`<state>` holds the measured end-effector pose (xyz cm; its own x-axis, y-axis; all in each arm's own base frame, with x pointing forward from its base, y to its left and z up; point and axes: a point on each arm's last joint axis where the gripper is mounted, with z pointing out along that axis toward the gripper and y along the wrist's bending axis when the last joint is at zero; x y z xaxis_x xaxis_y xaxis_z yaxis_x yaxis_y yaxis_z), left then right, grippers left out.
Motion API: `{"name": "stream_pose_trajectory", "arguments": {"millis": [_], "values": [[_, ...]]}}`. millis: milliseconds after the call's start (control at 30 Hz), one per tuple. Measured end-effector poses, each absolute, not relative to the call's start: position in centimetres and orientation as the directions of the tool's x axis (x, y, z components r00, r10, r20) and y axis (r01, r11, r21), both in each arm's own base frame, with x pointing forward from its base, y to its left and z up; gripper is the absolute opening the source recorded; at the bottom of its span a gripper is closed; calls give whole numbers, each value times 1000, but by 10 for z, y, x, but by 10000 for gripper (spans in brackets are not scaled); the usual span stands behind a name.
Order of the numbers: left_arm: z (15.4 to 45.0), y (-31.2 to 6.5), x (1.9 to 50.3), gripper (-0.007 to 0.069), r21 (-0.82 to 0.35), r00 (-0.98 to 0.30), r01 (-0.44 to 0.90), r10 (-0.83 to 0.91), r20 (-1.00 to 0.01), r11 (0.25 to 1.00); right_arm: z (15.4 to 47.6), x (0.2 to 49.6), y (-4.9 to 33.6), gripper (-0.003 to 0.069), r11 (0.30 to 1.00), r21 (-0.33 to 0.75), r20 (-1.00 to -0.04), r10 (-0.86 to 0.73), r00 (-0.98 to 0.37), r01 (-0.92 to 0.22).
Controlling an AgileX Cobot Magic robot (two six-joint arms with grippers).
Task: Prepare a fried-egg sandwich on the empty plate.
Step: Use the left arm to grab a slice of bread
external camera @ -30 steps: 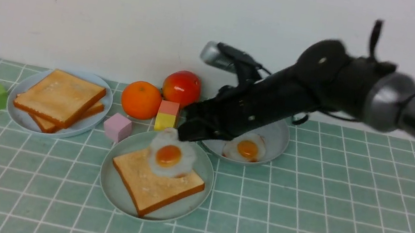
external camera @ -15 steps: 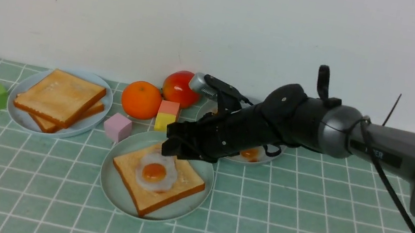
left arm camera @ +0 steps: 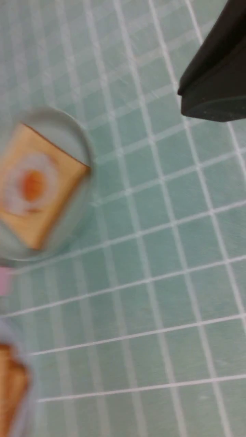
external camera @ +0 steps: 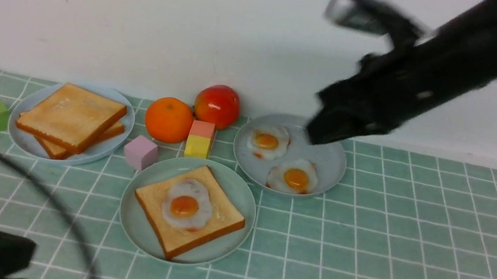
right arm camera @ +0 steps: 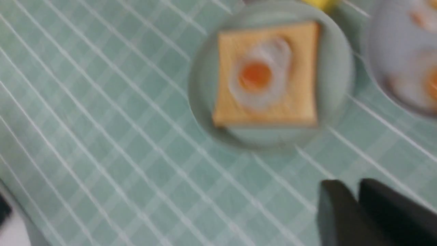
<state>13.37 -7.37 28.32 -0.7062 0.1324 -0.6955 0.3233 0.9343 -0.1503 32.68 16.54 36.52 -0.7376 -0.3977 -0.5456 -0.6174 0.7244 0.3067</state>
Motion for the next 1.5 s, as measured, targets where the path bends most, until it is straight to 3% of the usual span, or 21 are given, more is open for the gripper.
{"name": "stream_pose_trajectory", "arguments": {"millis": [67,233,433,600,800,967,1100,1333,1500], "values": [[273,-88,159,-13,-126,-759,314,170,-628,941,388,297,149,-7,750,259,-541,-409,-735,-609],[278,-103,219,-13,-62,-765,290,193,-614,955,412,240,122,-1,796,213,-595,-354,-722,-566],[278,-77,297,-13,13,-771,209,173,-612,978,417,191,102,4,803,203,-661,-310,-683,-560],[257,-52,362,-11,67,-792,185,189,-580,980,414,161,91,8,804,187,-684,-305,-662,-564],[222,-40,419,143,173,-789,256,309,-531,951,416,147,85,15,801,170,-696,-314,-646,-573],[195,-38,437,343,258,-760,311,402,-510,915,414,145,85,16,797,179,-679,-324,-659,-576],[176,-38,444,421,289,-749,339,443,-493,895,415,144,86,20,788,200,-673,-321,-666,-582],[164,-38,447,391,295,-752,351,455,-477,889,415,143,88,22,778,224,-673,-312,-671,-587],[167,-38,446,235,280,-764,344,440,-472,896,415,143,88,23,778,225,-672,-313,-671,-587]]}}
